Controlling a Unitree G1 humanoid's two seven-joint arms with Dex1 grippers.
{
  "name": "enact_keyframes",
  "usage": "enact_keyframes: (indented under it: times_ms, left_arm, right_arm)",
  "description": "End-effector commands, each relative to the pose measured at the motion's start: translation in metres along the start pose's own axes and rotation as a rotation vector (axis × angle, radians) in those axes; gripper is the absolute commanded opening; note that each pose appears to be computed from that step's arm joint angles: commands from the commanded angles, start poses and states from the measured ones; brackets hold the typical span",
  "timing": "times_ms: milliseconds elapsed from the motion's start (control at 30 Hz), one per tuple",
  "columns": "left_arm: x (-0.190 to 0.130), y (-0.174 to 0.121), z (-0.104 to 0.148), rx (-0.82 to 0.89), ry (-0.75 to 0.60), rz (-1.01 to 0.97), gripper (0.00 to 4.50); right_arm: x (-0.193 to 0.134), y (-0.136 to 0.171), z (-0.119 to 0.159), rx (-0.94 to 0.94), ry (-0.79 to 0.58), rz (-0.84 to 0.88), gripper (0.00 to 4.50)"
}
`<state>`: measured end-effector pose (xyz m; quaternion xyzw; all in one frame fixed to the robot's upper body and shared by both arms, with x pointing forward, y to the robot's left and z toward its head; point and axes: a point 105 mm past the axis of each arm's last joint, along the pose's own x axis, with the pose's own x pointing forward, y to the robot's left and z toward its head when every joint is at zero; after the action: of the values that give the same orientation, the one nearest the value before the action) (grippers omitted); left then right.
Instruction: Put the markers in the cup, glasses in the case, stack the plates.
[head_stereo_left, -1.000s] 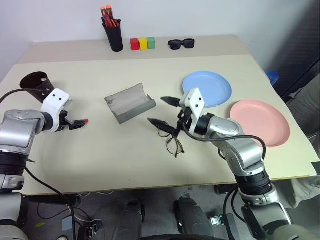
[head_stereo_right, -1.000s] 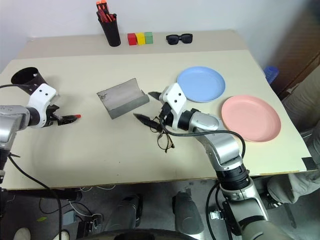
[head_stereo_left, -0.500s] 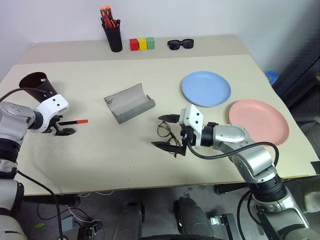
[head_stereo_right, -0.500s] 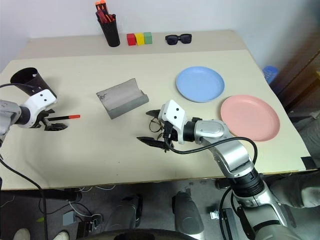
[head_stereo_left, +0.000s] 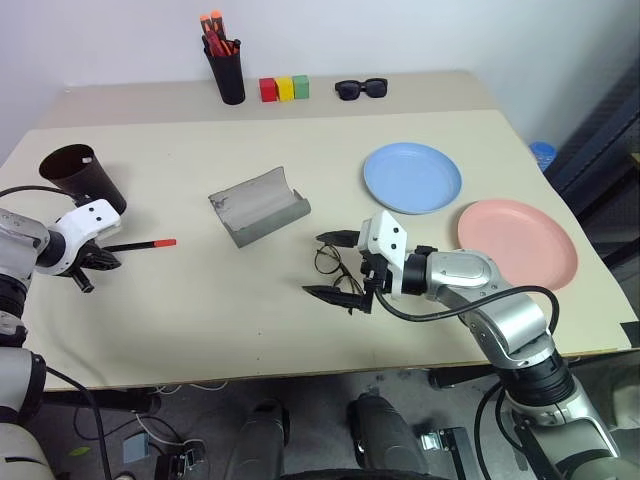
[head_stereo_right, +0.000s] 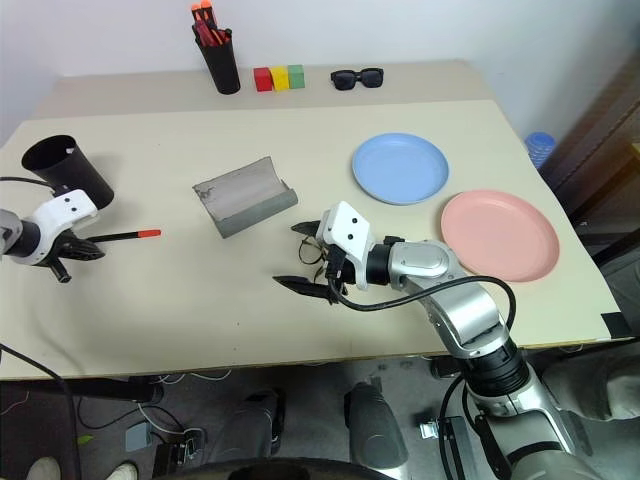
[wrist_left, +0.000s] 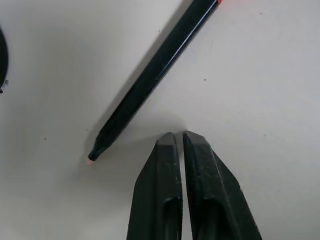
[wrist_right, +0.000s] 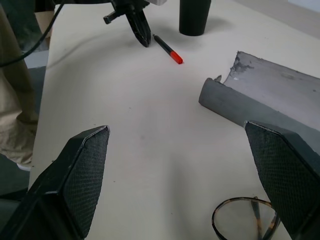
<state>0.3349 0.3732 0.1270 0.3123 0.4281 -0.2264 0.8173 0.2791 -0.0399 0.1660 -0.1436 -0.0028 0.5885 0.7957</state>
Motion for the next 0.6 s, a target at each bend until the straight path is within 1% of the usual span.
enact_keyframes:
  times_ms: [33,67,100,167,333,367,467,533,600]
  left_arm:
    - [-0.009,0.009,0.01,-0.014,-0.064,0.056,0.09]
    - [-0.011,0.009,0.017,-0.027,-0.1,0.048,0.09]
    - [-0.013,0.007,0.022,-0.039,-0.131,0.032,0.31]
    - [-0.019,0.003,0.031,-0.039,-0.182,0.01,0.95]
    - [-0.03,0.013,0.047,-0.166,-0.275,0.128,3.4]
    - [-0.033,0.015,0.052,-0.216,-0.303,0.168,3.84]
    - [-0.036,0.013,0.061,-0.394,-0.355,0.244,3.84]
    - [-0.033,0.007,0.053,-0.507,-0.327,0.302,3.84]
    - [-0.027,0.003,0.041,-0.642,-0.285,0.386,3.84]
  right_arm:
    - [0.001,0.005,0.011,-0.03,-0.033,0.018,4.42]
    - [0.001,0.006,0.011,-0.03,-0.033,0.019,4.42]
    - [0.001,0.006,0.011,-0.03,-0.033,0.02,4.42]
    - [0.001,0.006,0.011,-0.031,-0.032,0.021,4.42]
    - [-0.001,0.007,0.009,-0.03,-0.028,0.02,4.42]
    - [-0.001,0.007,0.009,-0.03,-0.027,0.019,4.42]
    - [-0.003,0.007,0.007,-0.028,-0.022,0.015,4.42]
    - [-0.004,0.008,0.006,-0.027,-0.019,0.013,4.42]
    - [-0.005,0.008,0.005,-0.027,-0.017,0.014,4.42]
